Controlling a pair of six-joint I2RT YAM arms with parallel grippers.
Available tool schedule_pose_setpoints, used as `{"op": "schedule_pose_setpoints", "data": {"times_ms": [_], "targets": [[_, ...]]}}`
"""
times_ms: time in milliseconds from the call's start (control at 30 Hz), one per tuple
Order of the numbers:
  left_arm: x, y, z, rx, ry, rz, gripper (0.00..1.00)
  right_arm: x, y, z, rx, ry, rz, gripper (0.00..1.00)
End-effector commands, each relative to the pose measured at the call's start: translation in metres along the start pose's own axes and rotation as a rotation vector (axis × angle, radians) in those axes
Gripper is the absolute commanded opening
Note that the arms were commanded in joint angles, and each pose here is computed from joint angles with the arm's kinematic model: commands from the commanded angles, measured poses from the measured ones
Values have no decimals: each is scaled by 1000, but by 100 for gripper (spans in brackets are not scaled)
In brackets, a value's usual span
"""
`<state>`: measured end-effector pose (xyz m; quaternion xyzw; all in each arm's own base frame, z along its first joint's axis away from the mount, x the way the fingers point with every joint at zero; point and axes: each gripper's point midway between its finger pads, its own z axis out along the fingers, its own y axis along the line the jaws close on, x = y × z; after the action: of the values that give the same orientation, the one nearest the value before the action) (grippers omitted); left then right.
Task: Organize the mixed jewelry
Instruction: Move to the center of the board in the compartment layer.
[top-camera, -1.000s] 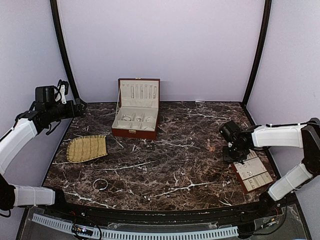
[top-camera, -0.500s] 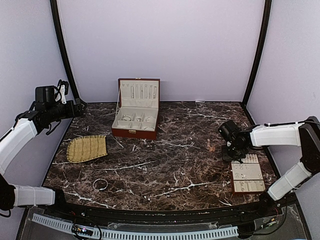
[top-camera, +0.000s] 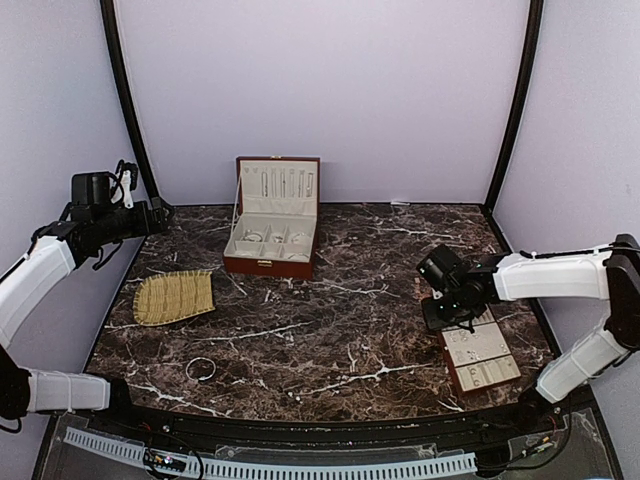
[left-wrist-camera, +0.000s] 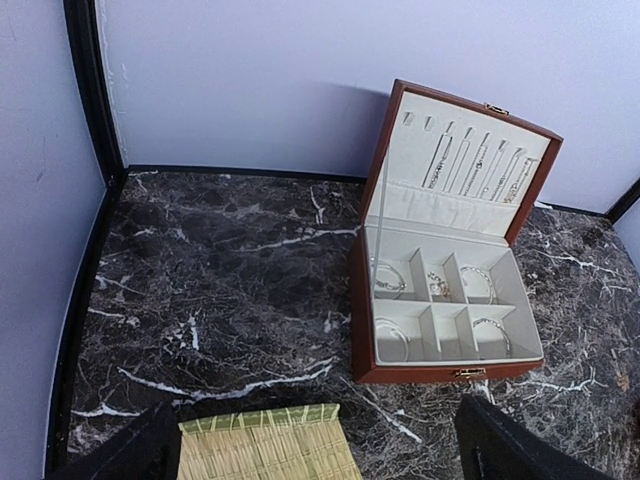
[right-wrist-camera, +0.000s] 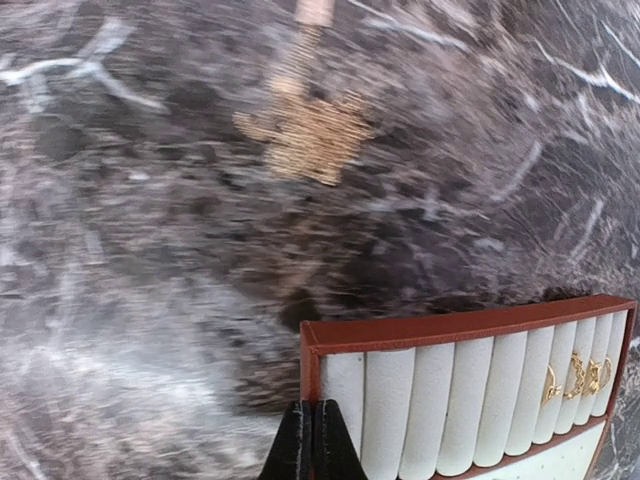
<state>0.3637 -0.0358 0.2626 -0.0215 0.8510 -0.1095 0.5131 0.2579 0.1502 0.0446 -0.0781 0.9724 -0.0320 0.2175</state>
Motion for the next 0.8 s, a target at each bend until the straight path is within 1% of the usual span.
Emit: {"op": "schedule_pose_setpoints", "data": {"times_ms": [0, 233, 567, 767], "targets": [[8, 2, 3, -7, 23, -1, 98, -25, 35, -28, -76, -90, 13, 0], [10, -1, 4, 11, 33, -8, 98, -25, 103, -43, -175, -132, -77, 0], [9, -3, 3, 23, 28, -7, 98, -44, 189, -38, -289, -153, -233, 0], [12, -3, 4, 26, 32, -9, 98, -55, 226, -25, -325, -146, -286, 0]]}}
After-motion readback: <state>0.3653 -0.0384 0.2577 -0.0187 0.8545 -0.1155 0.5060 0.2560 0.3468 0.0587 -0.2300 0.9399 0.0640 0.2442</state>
